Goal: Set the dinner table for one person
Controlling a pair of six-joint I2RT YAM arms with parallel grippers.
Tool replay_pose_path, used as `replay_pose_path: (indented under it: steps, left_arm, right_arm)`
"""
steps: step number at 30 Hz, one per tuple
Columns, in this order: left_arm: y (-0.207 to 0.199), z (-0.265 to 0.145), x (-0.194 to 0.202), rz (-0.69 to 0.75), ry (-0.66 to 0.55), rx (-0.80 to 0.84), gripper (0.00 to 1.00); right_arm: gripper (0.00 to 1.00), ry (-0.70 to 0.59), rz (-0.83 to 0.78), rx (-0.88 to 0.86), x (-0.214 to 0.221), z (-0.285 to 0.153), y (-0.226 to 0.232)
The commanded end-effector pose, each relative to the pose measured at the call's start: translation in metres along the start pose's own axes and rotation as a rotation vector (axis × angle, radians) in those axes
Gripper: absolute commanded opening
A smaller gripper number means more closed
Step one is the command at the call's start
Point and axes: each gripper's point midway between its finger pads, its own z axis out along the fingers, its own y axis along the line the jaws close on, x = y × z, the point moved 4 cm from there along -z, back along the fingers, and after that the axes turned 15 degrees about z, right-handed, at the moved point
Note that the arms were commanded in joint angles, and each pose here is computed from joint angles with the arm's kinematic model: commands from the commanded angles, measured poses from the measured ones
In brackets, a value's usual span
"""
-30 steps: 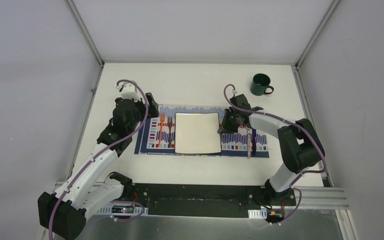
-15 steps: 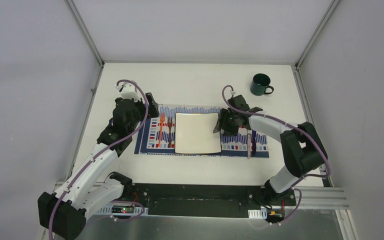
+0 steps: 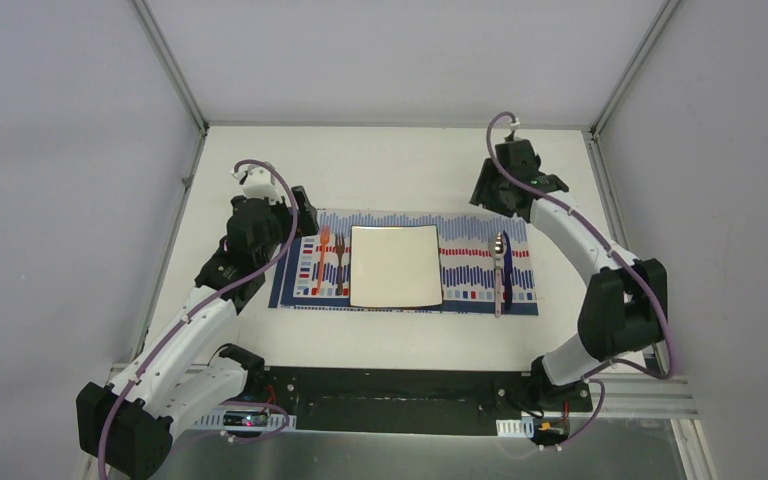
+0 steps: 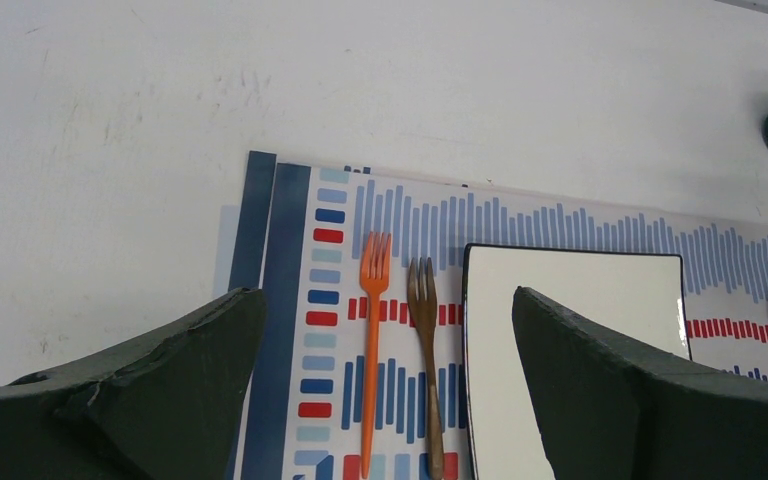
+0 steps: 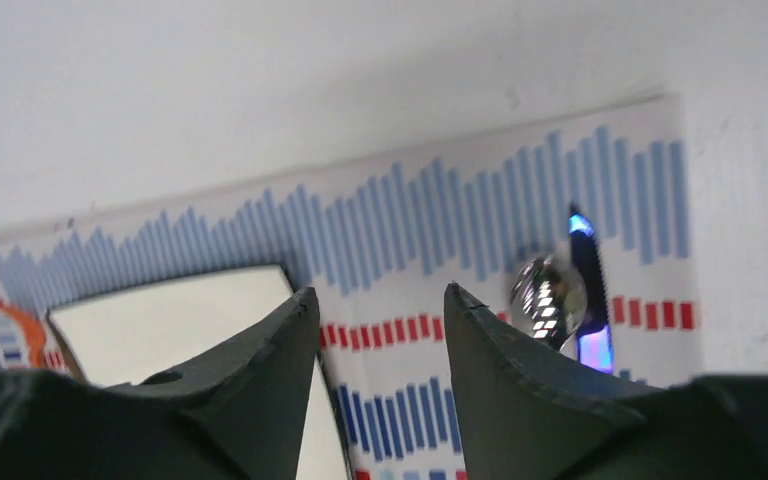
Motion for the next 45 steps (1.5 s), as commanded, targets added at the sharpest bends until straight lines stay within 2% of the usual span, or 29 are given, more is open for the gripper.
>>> replay_pose_path:
  steps: [1, 5, 13, 19, 27, 40, 42, 43, 44, 45]
  left_arm:
    - [-0.006, 0.005, -0.006, -0.012, -0.028, 0.025, 0.99]
    - [-0.004, 0.000, -0.009, -0.012, -0.040, 0.020, 0.99]
    - [-0.010, 0.010, -0.004, -0.007, -0.009, 0.045, 0.99]
    - [-0.010, 0.017, -0.008, 0.014, -0.002, 0.034, 0.99]
    - [-0.014, 0.022, -0.009, 0.019, 0.013, 0.053, 0.99]
    - [-0.012, 0.028, -0.010, 0.036, 0.032, 0.032, 0.99]
    - [-0.012, 0.028, -0.009, 0.036, 0.035, 0.028, 0.99]
    - [-0.012, 0.029, -0.009, 0.037, 0.037, 0.028, 0.99]
    - [-0.012, 0.029, -0.008, 0.036, 0.038, 0.029, 0.99]
    - [-0.013, 0.029, -0.009, 0.036, 0.038, 0.032, 0.99]
  right_arm:
    - [0.51, -0.101, 0.036, 0.096, -0.055, 0.025, -0.015]
    - [0.51, -0.226, -0.030, 0.229, -0.101, 0.035, -0.030]
    - [0.51, -0.322, -0.112, 0.319, -0.159, 0.056, -0.045]
    - [0.52, -0.317, -0.093, 0.431, -0.183, 0.066, -0.065]
    - [0.52, -0.284, -0.028, 0.450, -0.207, 0.100, -0.093]
    - [0.51, -0.152, 0.071, 0.297, -0.195, 0.163, -0.100]
    - [0.39, -0.139, 0.085, 0.285, -0.191, 0.167, -0.098]
    - [0.29, -0.133, 0.092, 0.283, -0.189, 0.169, -0.098]
    - [0.11, -0.127, 0.096, 0.278, -0.188, 0.169, -0.098]
    - [0.00, -0.123, 0.101, 0.279, -0.186, 0.169, -0.098]
